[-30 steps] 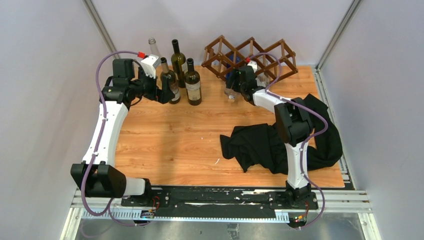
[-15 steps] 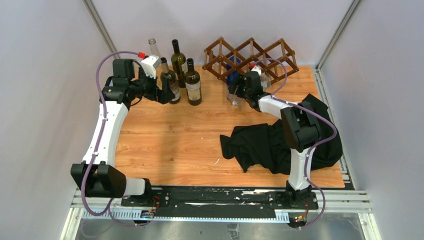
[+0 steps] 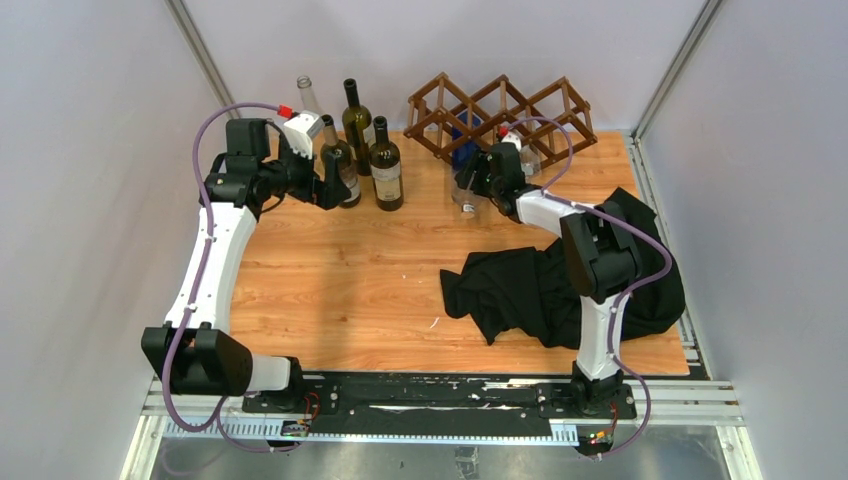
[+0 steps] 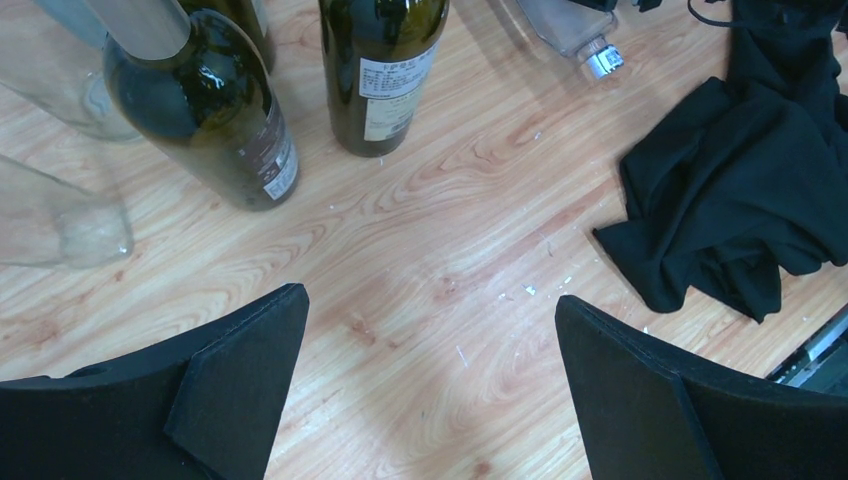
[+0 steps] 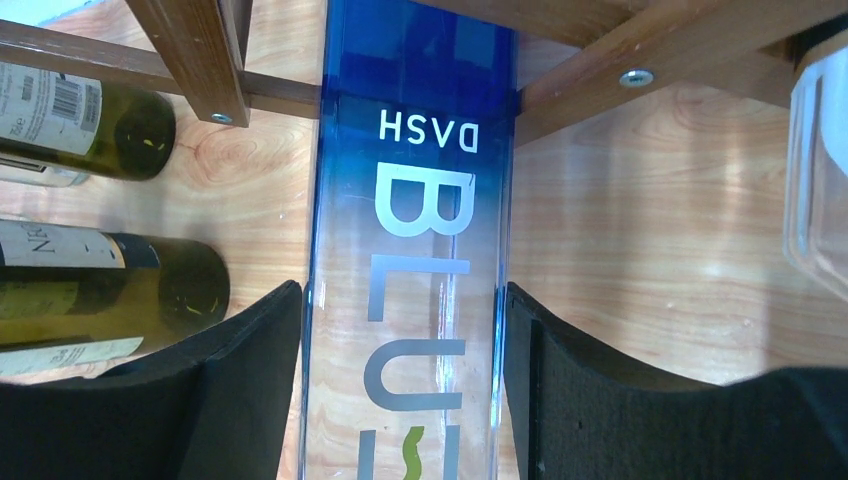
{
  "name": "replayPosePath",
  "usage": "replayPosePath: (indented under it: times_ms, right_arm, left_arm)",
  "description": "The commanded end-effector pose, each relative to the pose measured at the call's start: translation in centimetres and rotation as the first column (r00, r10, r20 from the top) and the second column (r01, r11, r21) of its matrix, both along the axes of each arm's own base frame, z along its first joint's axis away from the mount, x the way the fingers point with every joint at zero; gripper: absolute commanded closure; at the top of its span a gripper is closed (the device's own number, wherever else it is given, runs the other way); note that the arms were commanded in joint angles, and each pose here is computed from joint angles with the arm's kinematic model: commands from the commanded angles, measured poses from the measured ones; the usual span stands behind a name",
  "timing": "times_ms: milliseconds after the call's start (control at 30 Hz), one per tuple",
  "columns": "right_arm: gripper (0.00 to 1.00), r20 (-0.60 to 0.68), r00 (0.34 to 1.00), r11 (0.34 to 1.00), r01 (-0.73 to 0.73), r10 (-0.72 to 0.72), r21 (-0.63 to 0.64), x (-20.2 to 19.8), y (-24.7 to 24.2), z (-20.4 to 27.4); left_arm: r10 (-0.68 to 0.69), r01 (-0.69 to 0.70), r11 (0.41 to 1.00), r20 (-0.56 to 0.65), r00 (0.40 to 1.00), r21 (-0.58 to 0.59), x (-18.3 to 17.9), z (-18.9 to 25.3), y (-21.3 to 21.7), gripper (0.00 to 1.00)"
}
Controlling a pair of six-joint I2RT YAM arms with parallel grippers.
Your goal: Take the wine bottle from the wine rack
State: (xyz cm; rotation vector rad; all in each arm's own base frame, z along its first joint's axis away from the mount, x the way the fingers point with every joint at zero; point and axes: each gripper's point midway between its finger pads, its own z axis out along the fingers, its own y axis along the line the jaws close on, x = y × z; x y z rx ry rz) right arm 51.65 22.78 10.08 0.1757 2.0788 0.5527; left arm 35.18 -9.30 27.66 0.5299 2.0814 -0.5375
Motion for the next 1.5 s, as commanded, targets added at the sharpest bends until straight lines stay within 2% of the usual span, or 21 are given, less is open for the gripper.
replayPosePath:
  times_ms: [0,200,233,267,433,633,733,833,933,1067,1100,1467]
  right_arm:
    - [0.42,-0.013,1.0,0.999,-0.008,0.008,-0.038,1.0,0.2,-1.3]
    - [0.29,-0.016,1.0,0.999,0.023,-0.024,-0.047,1.8,0.1,-2.0]
    - [0.22,-0.016,0.999,0.999,0.028,-0.029,-0.047,1.9,0.1,-2.2]
    - [0.2,-0.019,0.999,0.998,0.034,-0.035,-0.045,1.9,0.0,-2.5]
    - [0.11,-0.007,0.998,0.997,0.067,-0.067,-0.038,2.1,-0.3,-3.3]
    - [0.09,-0.005,0.999,0.999,0.054,-0.054,0.004,2.7,0.6,-3.3]
    - [0.2,-0.013,0.999,0.998,0.043,-0.043,0.034,2.8,1.2,-3.1]
    - [0.43,-0.001,0.999,0.997,0.05,-0.05,0.058,2.7,1.2,-2.3]
    - [0.6,0.01,1.0,0.997,0.024,-0.025,0.079,1.9,1.4,-1.3]
    - [0.97,0.047,0.998,0.994,0.034,-0.039,0.103,0.8,0.8,0.2]
    - [1.0,0.05,0.998,0.993,0.041,-0.046,0.108,0.6,0.6,0.4]
    - [1.0,0.082,0.996,0.984,0.003,-0.018,0.18,-3.2,1.0,3.3]
  left_arm:
    - [-0.015,0.015,1.0,0.01,1.0,-0.001,-0.5,0.3,0.0,0.0]
    - [-0.017,0.017,1.0,0.005,1.0,-0.002,-0.4,0.1,0.0,0.0]
    - [-0.017,0.017,1.0,0.007,1.0,-0.003,-0.4,0.2,-0.1,0.0]
    - [-0.018,0.018,1.0,0.008,1.0,-0.005,-0.4,0.3,-0.1,0.0]
    - [-0.021,0.021,1.0,0.012,1.0,-0.019,-0.5,0.8,-0.3,0.0]
    - [-0.025,0.025,0.999,0.023,0.999,-0.025,-0.7,1.2,-0.4,0.0]
    - [-0.025,0.026,0.999,0.019,0.999,-0.026,-0.7,1.1,-0.4,0.0]
    - [-0.028,0.028,0.999,0.019,0.999,-0.024,-0.8,1.0,-0.4,0.0]
    - [-0.031,0.032,0.999,0.025,0.999,-0.02,-0.8,1.1,-0.4,0.0]
    - [-0.045,0.046,0.999,0.027,0.999,-0.024,-0.7,1.1,-0.6,0.0]
    - [-0.054,0.054,0.998,0.029,0.998,-0.025,-0.7,1.1,-0.7,0.0]
    - [-0.116,0.117,0.993,0.037,0.993,-0.018,-0.7,0.5,-1.2,0.0]
